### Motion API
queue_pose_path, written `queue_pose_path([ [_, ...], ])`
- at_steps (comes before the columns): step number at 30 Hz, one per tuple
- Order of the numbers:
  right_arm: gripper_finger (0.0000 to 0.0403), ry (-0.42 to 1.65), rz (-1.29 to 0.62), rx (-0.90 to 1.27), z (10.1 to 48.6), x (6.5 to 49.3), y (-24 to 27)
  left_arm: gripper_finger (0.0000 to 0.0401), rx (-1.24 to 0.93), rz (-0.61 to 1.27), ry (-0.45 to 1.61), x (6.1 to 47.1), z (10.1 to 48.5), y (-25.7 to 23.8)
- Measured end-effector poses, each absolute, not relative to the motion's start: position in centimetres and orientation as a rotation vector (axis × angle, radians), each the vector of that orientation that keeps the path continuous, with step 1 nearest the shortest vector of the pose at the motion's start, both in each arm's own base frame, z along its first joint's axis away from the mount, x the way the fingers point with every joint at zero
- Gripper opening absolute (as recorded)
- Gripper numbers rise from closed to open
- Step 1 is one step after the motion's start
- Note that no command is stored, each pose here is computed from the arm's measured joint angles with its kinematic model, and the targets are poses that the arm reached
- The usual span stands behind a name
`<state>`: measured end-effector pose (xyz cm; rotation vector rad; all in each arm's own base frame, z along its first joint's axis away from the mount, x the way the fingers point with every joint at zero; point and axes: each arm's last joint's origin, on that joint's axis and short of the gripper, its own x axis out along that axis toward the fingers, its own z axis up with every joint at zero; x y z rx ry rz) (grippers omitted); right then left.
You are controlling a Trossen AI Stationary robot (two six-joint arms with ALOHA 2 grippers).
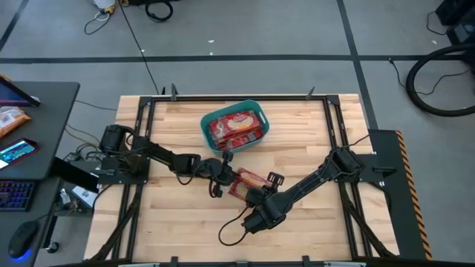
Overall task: Sort popcorn bags into baskets
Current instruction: Put the red popcorn bag into the green bin
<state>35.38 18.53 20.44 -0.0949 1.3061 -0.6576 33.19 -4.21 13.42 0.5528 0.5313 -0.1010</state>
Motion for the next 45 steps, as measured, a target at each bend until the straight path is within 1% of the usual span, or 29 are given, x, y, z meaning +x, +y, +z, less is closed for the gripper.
queue_pose_path([
  [4, 0.0021, 1.308, -0.668, -0.017, 21.0, 35.6, 18.6, 0.0013, 0.516, -0.097, 0.538, 33.0, 13.6, -4.6],
  [9, 0.0053, 1.292, -0.659, 0.066, 23.5, 36.1, 18.8, 0.0009, 0.511, -0.067, 0.531, 32.5, 14.9, -4.9],
  [12, 0.0079, 1.260, -0.705, 0.044, 25.6, 35.7, 18.8, 0.0009, 0.482, -0.039, 0.515, 32.0, 16.4, -4.7],
  [15, 0.0103, 1.167, -0.701, 0.034, 27.3, 35.5, 19.2, 0.0008, 0.448, -0.023, 0.517, 31.4, 17.6, -4.4],
  [18, 0.0123, 1.094, -0.708, 0.009, 28.3, 35.1, 19.4, 0.0007, 0.428, -0.009, 0.497, 30.9, 19.0, -4.2],
  [21, 0.0136, 1.058, -0.716, -0.004, 28.6, 34.9, 19.7, 0.0007, 0.407, 0.012, 0.504, 30.4, 20.2, -3.8],
  [27, 0.0141, 0.987, -0.761, 0.004, 28.5, 34.5, 20.1, 0.0006, 0.384, 0.072, 0.605, 30.9, 23.2, -2.2],
  [31, 0.0140, 0.971, -0.772, 0.025, 28.5, 34.4, 20.4, 0.0009, 0.369, 0.115, 0.670, 31.0, 24.1, -1.1],
  [36, 0.0140, 0.908, -0.787, -0.009, 28.2, 33.7, 21.2, 0.0009, 0.389, 0.201, 0.675, 30.8, 24.6, -0.2],
  [39, 0.0140, 0.901, -0.799, -0.015, 27.7, 33.5, 21.4, 0.0009, 0.388, 0.217, 0.690, 30.4, 24.9, 0.3],
  [45, 0.0139, 0.903, -0.815, -0.009, 27.2, 33.4, 21.3, 0.0009, 0.378, 0.236, 0.647, 29.8, 26.1, 0.6],
])
